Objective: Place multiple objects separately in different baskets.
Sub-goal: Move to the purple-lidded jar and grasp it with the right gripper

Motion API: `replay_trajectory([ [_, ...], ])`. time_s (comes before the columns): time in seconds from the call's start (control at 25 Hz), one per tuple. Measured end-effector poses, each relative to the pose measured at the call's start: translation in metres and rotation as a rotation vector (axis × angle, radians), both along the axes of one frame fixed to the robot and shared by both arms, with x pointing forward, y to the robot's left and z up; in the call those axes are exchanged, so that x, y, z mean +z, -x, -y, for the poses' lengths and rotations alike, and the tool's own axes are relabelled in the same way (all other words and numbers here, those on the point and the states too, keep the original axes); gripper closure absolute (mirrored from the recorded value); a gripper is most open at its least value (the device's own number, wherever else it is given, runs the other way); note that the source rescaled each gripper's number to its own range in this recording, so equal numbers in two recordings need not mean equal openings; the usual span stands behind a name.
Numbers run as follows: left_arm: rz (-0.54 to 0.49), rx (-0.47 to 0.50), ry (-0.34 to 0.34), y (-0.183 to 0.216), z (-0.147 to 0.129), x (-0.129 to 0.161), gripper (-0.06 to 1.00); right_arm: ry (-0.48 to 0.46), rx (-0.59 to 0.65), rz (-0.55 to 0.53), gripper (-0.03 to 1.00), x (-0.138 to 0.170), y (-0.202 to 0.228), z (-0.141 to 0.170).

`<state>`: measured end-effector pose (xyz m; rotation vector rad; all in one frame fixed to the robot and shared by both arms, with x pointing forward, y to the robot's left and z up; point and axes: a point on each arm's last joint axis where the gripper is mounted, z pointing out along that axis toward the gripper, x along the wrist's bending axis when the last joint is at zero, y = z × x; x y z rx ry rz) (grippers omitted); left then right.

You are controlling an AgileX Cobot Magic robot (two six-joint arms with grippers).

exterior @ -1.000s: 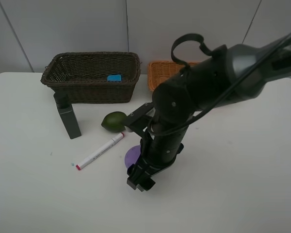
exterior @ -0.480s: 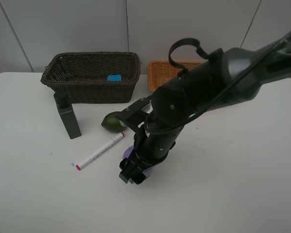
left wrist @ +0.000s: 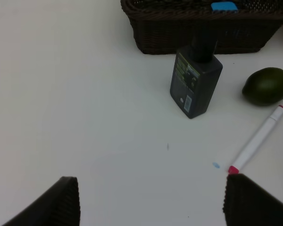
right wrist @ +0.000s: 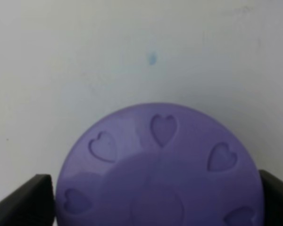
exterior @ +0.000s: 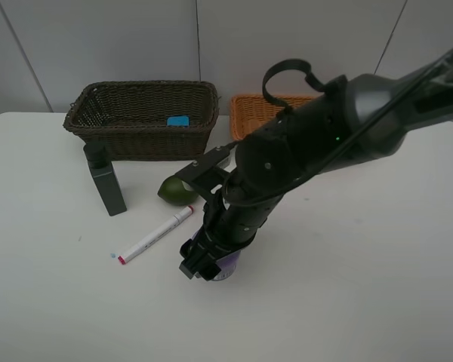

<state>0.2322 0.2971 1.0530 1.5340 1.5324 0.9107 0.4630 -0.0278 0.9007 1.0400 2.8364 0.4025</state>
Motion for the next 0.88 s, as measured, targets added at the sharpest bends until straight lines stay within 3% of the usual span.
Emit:
replay_trajectory([
  [0.12,0.000,0.000,0.000,0.0000,0.0000,0.0000,0.13,0.007,0.000,-0.006,0.02,-0.0034,-0.0001,-0.0001],
  [0.24,0.000,0.000,0.000,0.0000,0.0000,0.0000,0.13,0.023,0.000,-0.019,0.21,-0.0100,0.0001,0.0002],
  [0.88,0.000,0.000,0.000,0.0000,0.0000,0.0000,0.13,0.023,0.000,-0.019,0.21,-0.0102,0.0001,0.0001],
])
